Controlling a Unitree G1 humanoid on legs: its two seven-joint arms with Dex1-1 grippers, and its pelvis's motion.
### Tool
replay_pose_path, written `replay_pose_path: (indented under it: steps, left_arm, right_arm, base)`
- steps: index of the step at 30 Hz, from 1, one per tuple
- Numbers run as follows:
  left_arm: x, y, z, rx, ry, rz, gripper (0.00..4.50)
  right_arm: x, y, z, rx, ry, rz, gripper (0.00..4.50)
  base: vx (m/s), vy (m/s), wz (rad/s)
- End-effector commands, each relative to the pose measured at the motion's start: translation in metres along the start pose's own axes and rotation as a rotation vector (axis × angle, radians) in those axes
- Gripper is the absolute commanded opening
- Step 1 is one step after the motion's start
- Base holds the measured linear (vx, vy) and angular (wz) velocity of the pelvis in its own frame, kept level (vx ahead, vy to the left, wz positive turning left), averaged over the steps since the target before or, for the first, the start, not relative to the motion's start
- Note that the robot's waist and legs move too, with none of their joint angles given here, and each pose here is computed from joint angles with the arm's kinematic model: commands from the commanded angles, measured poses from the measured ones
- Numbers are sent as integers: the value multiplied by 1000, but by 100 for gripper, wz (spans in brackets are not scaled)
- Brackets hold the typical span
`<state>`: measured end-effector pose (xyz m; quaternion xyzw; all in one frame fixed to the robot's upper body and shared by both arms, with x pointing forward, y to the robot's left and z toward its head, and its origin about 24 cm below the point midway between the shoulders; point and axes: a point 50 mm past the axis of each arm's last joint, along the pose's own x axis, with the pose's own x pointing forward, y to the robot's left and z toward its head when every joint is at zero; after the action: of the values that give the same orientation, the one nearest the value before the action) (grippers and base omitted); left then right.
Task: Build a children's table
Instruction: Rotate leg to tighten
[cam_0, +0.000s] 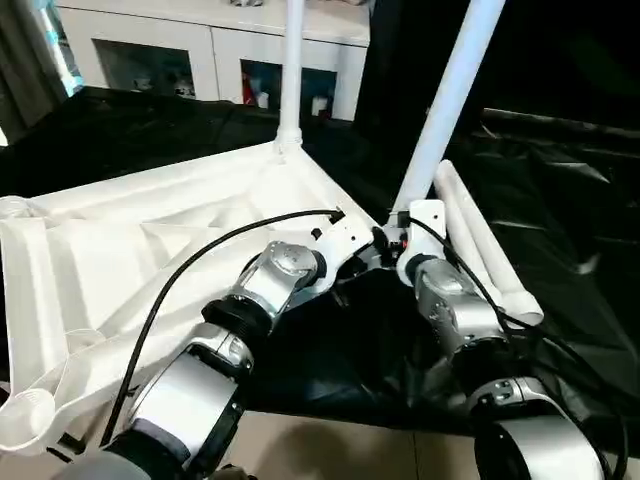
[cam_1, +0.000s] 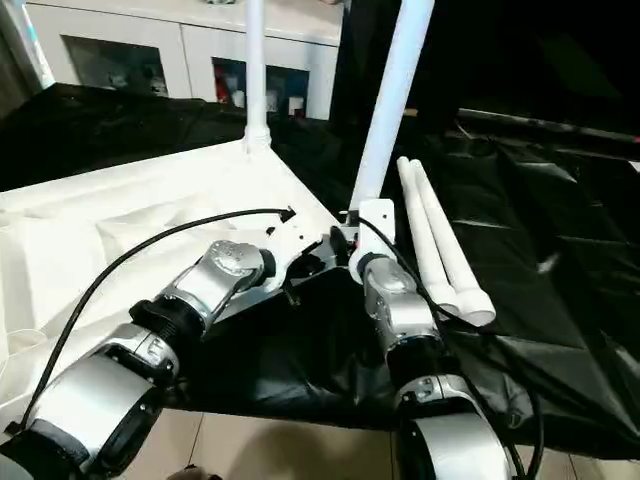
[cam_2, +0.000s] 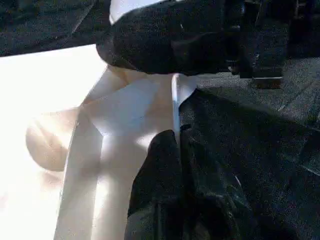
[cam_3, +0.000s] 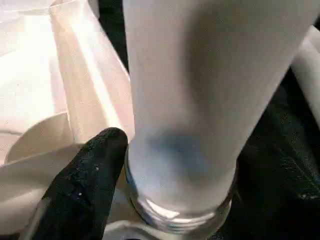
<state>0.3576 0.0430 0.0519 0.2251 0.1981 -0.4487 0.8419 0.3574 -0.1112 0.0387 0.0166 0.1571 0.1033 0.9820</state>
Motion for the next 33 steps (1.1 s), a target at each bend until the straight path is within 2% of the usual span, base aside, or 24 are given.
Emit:
replay_pose_path:
  steps: [1,6,7,8,9,12,14,16,24,32,33]
  left_arm:
    - [-4,1,0,53,-15,-49,0]
    - [-16,9,-14,55,4,-89,0]
    - [-25,14,-22,85,5,-127,0]
    - [-25,14,-22,85,5,-127,0]
    - [-30,15,-25,99,6,-150,0]
    - [-43,11,-28,163,-47,-282,0]
    - [-46,10,-29,170,-55,-321,0]
    - [-58,4,-33,214,-57,-420,0]
    - [-63,0,-33,230,-67,-469,0]
    - [-65,-2,-30,229,-76,-478,0]
    - [-64,-2,-30,230,-76,-477,0]
  right_arm:
    - [-4,0,-6,-57,22,90,385]
    - [-19,-19,1,-135,-2,192,430]
    - [-32,-32,4,-199,2,257,439]
    - [-32,-32,4,-199,2,257,439]
    - [-39,-38,6,-229,9,291,446]
    - [-54,-49,9,-304,27,384,446]
    - [-57,-50,10,-314,28,405,446]
    - [-71,-50,14,-331,54,544,446]
    - [-83,-35,6,-360,122,742,446]
    - [-73,-29,5,-375,123,737,446]
    - [-72,-29,5,-376,124,739,431]
  base:
    - [0,0,0]
    - [0,0,0]
    - [0,0,0]
    - [0,0,0]
    - [0,0,0]
    - [0,0,0]
    - [0,0,0]
    - [0,0,0]
    - [0,0,0]
    - [0,0,0]
    - [0,0,0]
